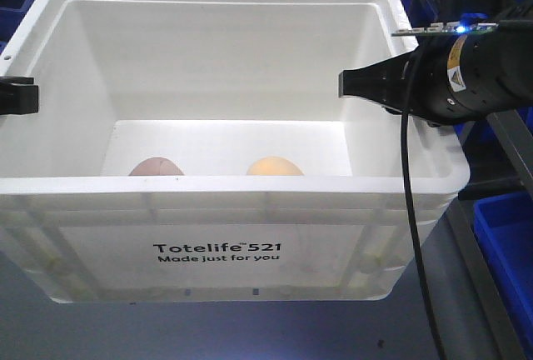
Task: Place moving items into box and shelve
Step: 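Keep gripping the tote rims as the base approaches the blue-bin rack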
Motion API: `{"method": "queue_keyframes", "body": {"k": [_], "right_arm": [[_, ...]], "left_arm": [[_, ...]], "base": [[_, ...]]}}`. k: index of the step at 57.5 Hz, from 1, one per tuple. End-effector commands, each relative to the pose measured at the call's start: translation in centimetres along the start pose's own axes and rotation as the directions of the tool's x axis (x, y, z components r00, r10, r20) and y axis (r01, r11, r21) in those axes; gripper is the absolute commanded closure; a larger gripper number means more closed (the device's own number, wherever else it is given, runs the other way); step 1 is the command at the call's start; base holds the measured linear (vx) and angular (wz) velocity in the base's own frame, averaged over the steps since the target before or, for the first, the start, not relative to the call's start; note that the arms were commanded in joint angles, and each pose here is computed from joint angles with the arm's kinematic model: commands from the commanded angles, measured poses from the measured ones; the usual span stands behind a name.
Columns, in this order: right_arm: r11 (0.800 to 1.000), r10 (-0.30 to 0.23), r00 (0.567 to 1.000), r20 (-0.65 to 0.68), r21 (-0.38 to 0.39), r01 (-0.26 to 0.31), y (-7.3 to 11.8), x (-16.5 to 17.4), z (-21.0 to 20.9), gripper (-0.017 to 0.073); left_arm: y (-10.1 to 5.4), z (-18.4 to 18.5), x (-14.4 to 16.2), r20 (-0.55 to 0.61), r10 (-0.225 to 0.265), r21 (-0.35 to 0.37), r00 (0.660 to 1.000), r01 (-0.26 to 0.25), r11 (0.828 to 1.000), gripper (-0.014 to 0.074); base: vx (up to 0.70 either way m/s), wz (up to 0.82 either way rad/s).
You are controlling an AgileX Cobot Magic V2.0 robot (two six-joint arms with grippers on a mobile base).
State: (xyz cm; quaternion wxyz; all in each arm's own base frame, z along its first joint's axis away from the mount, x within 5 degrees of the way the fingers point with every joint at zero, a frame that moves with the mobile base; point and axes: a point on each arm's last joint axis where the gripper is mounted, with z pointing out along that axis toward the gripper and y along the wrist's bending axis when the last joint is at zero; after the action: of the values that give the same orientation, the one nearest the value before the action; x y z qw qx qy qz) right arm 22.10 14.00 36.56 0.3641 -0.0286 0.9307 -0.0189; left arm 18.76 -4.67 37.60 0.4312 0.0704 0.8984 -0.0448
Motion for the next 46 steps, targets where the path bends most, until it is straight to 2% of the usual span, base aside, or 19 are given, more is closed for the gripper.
{"method": "queue_keyframes", "body": {"k": [1, 46], "right_arm": [[0.998, -0.031, 0.981, 0.193, -0.044, 0.040, -0.30, -2.10, -2.08, 0.0484], [0.998, -0.031, 0.981, 0.193, -0.044, 0.040, -0.30, -2.10, -2.08, 0.0484]], "left_arm": [[-0.60, -1.94, -2.36, 0.218, -0.004, 0.057, 0.976, -0.008, 0.998, 0.0475], [-0.60, -1.94, -2.36, 0.218, -0.004, 0.057, 0.976, -0.008, 0.998, 0.0475]], "base": [[0.45, -0.03], [0.39, 0.13]]}}
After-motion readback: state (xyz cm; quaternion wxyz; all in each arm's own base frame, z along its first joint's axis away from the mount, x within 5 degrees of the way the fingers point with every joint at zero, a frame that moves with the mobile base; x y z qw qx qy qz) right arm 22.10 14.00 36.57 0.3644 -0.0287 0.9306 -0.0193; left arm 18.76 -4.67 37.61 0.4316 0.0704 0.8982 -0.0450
